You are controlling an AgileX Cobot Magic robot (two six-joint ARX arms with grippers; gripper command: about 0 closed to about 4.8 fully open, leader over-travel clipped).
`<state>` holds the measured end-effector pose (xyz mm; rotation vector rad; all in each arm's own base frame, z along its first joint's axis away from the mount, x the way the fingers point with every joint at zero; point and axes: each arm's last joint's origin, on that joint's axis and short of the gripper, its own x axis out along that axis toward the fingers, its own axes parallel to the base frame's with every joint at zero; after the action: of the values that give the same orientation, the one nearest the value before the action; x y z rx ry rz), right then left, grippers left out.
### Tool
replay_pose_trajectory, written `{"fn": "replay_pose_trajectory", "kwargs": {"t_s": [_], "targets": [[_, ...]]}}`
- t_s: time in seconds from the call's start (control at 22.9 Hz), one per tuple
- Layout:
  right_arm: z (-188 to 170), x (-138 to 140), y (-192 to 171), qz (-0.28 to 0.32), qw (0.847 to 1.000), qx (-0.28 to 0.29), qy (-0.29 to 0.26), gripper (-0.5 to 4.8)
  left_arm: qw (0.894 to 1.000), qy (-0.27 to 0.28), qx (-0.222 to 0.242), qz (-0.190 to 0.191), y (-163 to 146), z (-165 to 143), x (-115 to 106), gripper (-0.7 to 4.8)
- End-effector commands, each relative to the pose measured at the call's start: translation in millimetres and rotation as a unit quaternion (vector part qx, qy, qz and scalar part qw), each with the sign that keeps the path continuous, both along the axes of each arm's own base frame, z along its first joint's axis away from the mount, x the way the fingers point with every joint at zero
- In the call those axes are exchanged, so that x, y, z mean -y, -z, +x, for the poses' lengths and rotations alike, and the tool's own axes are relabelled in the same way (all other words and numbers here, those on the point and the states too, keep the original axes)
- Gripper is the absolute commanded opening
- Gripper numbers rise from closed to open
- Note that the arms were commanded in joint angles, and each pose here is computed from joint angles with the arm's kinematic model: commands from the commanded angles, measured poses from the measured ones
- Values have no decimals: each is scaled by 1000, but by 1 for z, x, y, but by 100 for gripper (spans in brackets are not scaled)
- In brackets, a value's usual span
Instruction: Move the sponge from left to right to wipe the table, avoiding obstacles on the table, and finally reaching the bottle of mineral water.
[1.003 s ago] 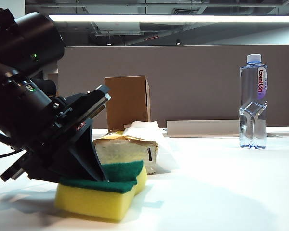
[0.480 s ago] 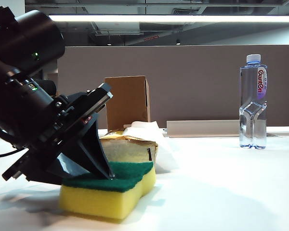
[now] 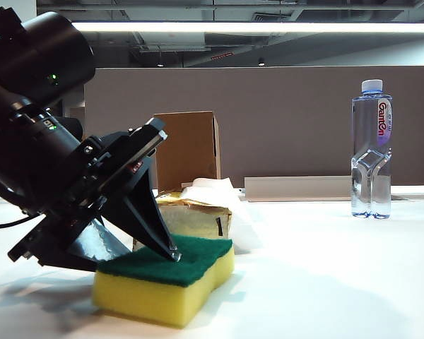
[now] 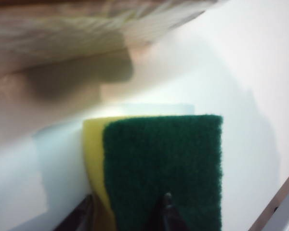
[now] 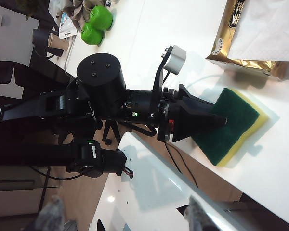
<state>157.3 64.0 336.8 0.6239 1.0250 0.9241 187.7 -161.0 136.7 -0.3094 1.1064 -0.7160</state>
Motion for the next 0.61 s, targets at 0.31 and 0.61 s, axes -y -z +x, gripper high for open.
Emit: {"fn": "replay_pose_trajectory", "kwargs": {"t_s": [0.31, 0.61], "targets": [[-1, 0, -2, 3, 1000, 7, -4, 331, 1000, -17, -10, 19, 1, 0, -1, 191], [-2, 0, -3, 3, 1000, 10, -4, 331, 1000, -17, -11, 20, -6, 4, 1, 283]]}}
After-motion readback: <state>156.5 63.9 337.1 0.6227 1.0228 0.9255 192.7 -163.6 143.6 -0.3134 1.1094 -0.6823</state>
